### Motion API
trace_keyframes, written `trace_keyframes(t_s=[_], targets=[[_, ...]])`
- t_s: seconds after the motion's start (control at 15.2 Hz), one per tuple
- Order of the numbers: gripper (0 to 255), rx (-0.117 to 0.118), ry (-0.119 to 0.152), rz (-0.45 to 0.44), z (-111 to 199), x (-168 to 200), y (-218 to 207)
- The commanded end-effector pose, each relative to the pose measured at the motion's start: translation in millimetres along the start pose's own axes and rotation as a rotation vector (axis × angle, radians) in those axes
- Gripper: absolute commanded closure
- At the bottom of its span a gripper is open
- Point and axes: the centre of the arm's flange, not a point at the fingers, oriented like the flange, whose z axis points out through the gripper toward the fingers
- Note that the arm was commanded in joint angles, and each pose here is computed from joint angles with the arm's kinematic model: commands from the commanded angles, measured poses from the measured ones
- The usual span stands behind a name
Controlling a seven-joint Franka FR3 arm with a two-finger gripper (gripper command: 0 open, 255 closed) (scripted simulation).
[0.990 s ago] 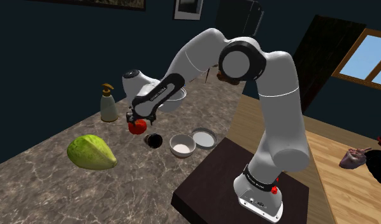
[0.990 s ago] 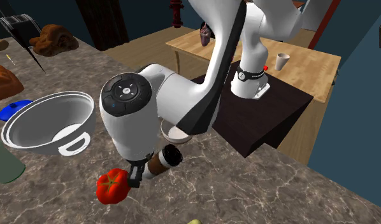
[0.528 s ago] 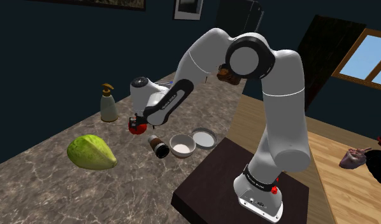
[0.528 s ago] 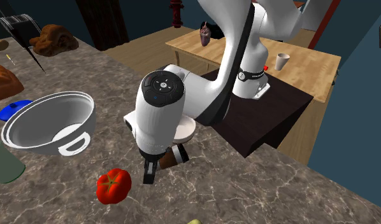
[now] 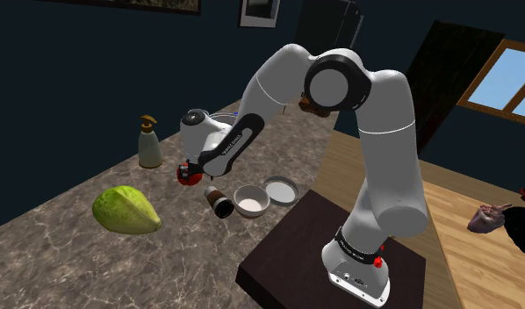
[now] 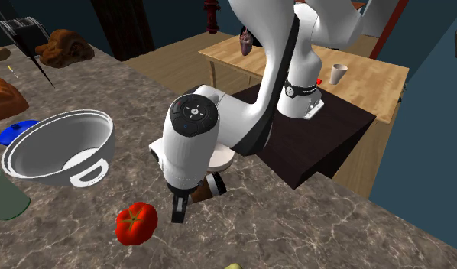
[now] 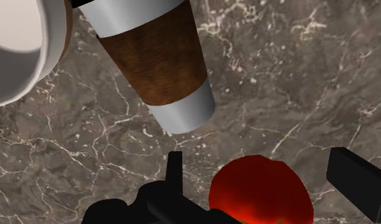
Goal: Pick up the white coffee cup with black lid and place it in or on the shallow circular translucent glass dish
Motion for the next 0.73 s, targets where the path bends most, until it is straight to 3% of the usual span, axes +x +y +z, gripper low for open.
trace_keyframes(t_s=[0.0, 0.07, 0.13, 0.66], targets=[[0, 0.000, 0.000, 0.000, 0.1, 0.0, -0.1], [0, 0.000, 0.000, 0.000, 0.0, 0.0, 0.0], [255, 0.000, 0.000, 0.000, 0.0, 0.0, 0.0], [255, 0.000, 0.000, 0.000, 0.0, 0.0, 0.0]])
